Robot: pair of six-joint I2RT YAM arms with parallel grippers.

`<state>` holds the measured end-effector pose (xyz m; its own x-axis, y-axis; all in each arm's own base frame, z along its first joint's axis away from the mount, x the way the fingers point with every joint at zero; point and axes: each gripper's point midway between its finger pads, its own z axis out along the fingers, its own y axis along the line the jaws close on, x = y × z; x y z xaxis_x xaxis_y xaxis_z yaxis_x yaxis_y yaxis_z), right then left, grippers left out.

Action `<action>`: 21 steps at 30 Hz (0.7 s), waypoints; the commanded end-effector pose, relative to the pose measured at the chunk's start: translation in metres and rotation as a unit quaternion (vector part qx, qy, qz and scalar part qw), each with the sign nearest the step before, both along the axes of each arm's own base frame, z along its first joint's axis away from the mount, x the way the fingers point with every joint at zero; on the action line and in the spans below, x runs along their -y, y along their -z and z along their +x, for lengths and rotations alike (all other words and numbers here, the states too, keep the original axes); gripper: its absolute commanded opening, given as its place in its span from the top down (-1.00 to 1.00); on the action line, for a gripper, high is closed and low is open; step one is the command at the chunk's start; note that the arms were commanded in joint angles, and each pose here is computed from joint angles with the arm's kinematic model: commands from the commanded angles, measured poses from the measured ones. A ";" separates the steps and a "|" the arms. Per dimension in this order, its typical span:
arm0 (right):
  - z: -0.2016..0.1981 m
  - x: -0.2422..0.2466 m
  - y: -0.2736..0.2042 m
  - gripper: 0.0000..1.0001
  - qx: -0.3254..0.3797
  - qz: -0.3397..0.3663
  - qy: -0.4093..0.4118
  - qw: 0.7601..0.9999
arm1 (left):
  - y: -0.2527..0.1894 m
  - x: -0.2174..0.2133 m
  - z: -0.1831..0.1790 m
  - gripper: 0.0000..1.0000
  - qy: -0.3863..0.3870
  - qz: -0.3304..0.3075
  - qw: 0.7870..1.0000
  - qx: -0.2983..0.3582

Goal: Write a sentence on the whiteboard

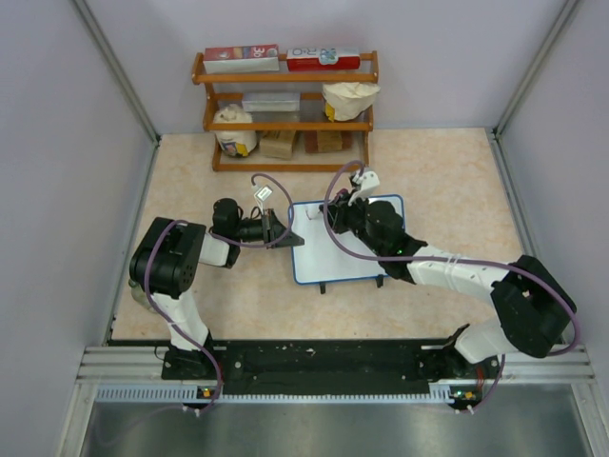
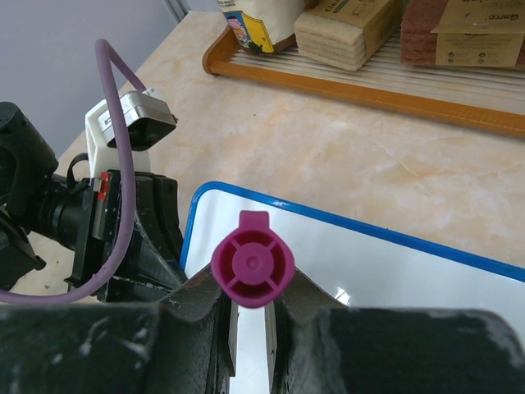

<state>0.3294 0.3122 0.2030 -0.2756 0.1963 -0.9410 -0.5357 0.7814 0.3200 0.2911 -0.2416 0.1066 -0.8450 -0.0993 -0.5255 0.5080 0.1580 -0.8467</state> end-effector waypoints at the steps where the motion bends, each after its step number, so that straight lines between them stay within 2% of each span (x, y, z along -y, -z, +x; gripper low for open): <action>1: 0.010 0.006 -0.012 1.00 0.010 -0.007 0.035 0.999 | -0.002 0.000 0.005 1.00 -0.007 -0.002 1.000 0.011; 21: 0.023 -0.001 -0.029 1.00 0.023 -0.005 0.041 0.999 | -0.003 0.000 0.005 1.00 -0.004 -0.003 1.000 0.012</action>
